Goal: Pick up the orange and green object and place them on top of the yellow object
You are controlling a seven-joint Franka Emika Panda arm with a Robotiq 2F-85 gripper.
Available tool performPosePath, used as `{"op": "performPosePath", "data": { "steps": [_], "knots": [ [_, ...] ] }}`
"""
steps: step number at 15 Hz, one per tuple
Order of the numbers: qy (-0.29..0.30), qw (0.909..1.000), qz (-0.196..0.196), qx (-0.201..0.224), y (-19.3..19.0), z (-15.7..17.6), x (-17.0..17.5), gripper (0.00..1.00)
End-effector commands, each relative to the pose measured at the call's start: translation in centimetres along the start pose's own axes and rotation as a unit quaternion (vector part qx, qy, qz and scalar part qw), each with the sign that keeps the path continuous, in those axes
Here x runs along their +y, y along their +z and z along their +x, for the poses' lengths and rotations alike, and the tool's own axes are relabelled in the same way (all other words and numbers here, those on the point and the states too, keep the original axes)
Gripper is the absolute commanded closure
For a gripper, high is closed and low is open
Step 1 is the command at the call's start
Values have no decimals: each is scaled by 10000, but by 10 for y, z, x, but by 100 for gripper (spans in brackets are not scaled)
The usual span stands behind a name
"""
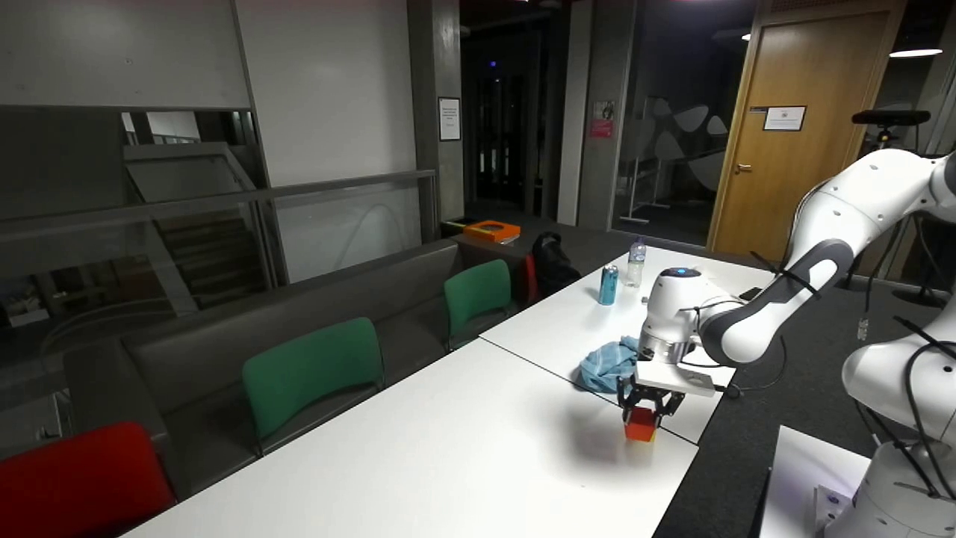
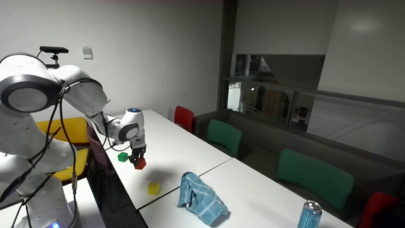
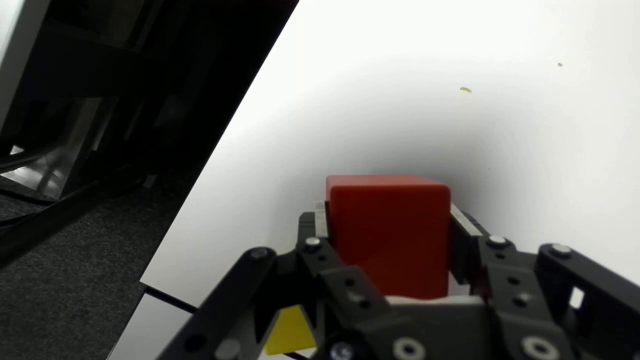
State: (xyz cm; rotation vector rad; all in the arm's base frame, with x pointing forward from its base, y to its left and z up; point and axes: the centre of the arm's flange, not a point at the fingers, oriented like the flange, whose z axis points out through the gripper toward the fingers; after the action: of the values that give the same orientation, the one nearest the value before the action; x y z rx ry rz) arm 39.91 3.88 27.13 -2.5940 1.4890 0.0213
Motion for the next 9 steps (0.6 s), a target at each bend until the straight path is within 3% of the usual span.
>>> {"op": "performPosePath", "data": {
  "steps": [1,9],
  "knots": [
    [-12,9996,105,-266,-32,7,31,70],
    [-32,9989,205,-428,-44,39,53,70]
  ]
}}
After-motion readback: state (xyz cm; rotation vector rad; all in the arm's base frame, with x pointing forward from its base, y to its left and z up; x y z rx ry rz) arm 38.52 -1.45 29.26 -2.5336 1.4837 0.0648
